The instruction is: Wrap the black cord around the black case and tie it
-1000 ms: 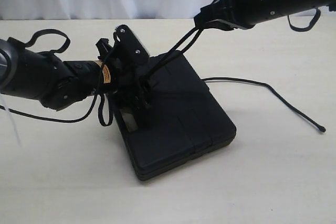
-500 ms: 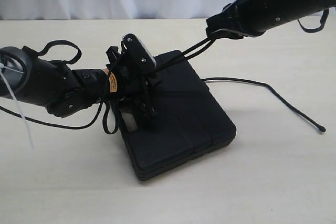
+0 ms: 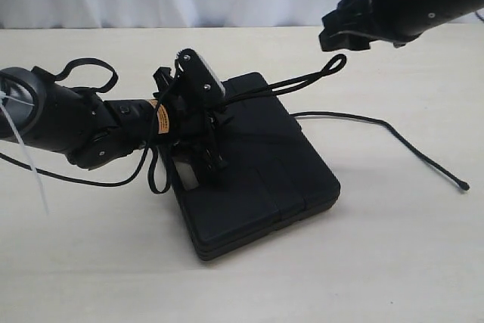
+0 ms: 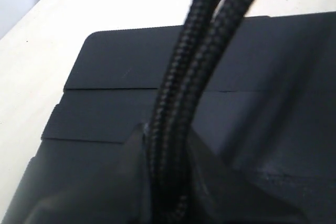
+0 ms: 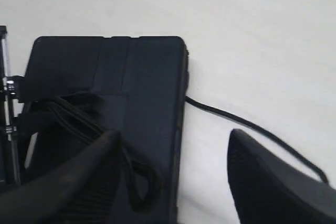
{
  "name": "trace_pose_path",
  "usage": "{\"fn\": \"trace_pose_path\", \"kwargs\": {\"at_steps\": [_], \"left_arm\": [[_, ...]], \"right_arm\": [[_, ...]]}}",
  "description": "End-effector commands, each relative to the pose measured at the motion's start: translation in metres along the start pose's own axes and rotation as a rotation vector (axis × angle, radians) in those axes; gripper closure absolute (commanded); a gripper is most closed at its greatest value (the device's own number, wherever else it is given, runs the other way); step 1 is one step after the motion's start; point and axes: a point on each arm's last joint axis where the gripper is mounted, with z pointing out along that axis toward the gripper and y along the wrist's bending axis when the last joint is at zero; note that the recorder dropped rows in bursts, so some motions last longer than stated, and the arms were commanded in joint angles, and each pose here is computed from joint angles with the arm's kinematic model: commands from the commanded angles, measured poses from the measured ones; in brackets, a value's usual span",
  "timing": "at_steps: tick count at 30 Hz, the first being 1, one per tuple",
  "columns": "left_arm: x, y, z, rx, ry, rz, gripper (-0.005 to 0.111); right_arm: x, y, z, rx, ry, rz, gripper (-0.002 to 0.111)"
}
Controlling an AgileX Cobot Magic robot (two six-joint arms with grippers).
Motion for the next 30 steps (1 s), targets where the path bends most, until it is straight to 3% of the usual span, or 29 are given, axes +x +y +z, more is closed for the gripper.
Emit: {"fn": "trace_pose_path", "kwargs": {"at_steps": [1, 4, 9, 15, 18, 23, 27, 30], "left_arm": [[-0.003, 0.001, 0.000, -0.003, -0.013, -0.007, 0.107], [-0.002, 0.001, 0.000, -0.001, -0.005, -0.005, 0.107], [-0.002, 0.001, 0.000, 0.000, -0.003, -0.002, 0.107], [0.002, 0.000, 0.000, 0.006, 0.042, -0.002, 0.107], [0.002, 0.000, 0.000, 0.010, 0.048, 0.006, 0.107], [0.002, -0.002, 0.000, 0.026, 0.046, 0.045, 0.107], [0.002, -0.002, 0.000, 0.027, 0.045, 0.047, 0.107], [0.002, -0.002, 0.000, 0.027, 0.045, 0.049, 0.107]], "right_arm": [[-0.001, 0.002, -0.035, 0.061, -0.027, -0.060, 0.051], [0.005, 0.012, -0.042, 0.015, 0.023, -0.136, 0.061], [0.008, 0.034, -0.021, -0.064, 0.093, -0.212, 0.104], [0.002, 0.025, -0.003, 0.069, 0.136, -0.211, 0.102], [0.000, 0.021, -0.009, 0.123, 0.116, -0.281, 0.090], [0.010, 0.027, -0.011, 0.068, 0.190, -0.692, 0.063], [0.028, 0.046, 0.006, -0.012, 0.192, -1.143, 0.062], [0.035, 0.055, 0.017, 0.002, 0.124, -1.356, 0.062]]}}
